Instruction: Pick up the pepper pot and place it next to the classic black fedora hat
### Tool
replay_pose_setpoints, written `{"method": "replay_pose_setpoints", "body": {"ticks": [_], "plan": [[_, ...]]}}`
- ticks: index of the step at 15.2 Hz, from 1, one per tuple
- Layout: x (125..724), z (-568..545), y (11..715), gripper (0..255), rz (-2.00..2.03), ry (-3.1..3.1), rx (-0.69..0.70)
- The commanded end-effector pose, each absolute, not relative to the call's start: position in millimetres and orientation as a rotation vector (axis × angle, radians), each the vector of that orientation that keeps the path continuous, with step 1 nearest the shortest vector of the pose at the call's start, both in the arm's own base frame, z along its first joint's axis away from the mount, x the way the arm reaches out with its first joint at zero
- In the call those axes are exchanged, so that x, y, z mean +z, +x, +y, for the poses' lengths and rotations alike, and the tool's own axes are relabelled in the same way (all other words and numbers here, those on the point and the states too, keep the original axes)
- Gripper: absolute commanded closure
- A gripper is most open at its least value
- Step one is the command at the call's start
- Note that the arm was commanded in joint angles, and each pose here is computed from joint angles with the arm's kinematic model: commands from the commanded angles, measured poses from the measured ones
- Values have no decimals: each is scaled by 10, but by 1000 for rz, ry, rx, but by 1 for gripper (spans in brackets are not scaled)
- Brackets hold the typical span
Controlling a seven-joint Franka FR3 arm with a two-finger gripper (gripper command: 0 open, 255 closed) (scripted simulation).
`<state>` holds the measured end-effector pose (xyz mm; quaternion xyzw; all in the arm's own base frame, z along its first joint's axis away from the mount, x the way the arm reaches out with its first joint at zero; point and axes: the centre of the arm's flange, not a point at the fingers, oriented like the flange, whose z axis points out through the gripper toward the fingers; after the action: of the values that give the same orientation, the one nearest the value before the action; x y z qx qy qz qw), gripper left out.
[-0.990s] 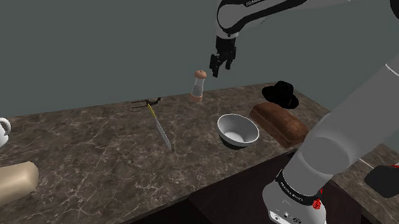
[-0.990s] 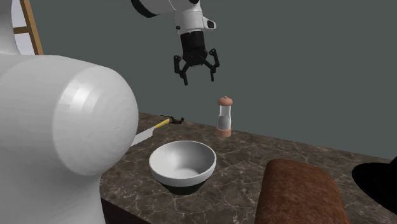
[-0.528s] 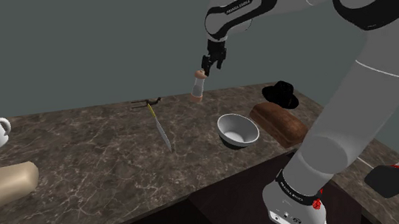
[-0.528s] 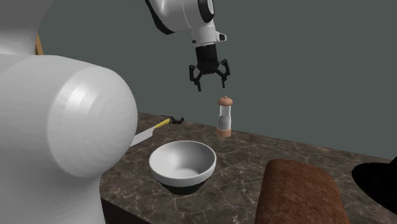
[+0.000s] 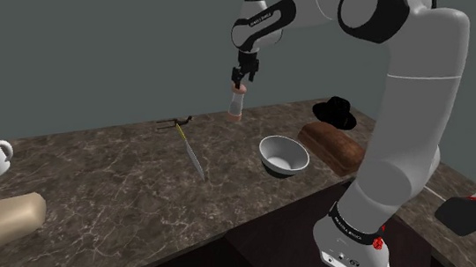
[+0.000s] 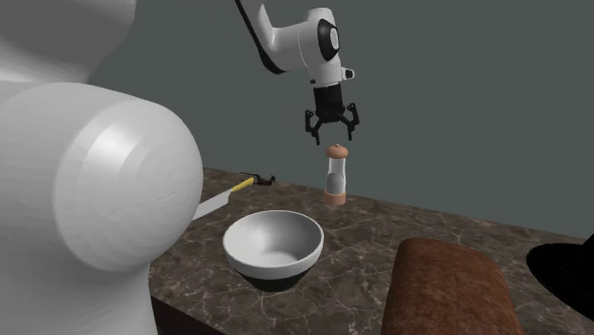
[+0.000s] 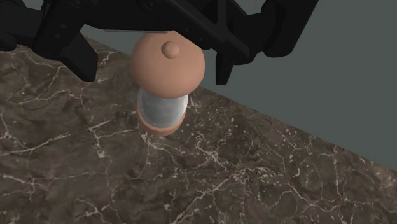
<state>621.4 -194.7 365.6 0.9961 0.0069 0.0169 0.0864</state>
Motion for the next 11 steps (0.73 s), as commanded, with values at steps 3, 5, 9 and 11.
{"method": "replay_pose_setpoints", "body": {"ticks": [3, 5, 9, 11], "plan": [[3478, -2005, 6315, 0, 21, 2968, 56], [3375, -2024, 6320, 0, 21, 2968, 56], [3241, -2047, 6325, 0, 21, 2968, 56], [3241, -2047, 6325, 0, 21, 2968, 56]]}}
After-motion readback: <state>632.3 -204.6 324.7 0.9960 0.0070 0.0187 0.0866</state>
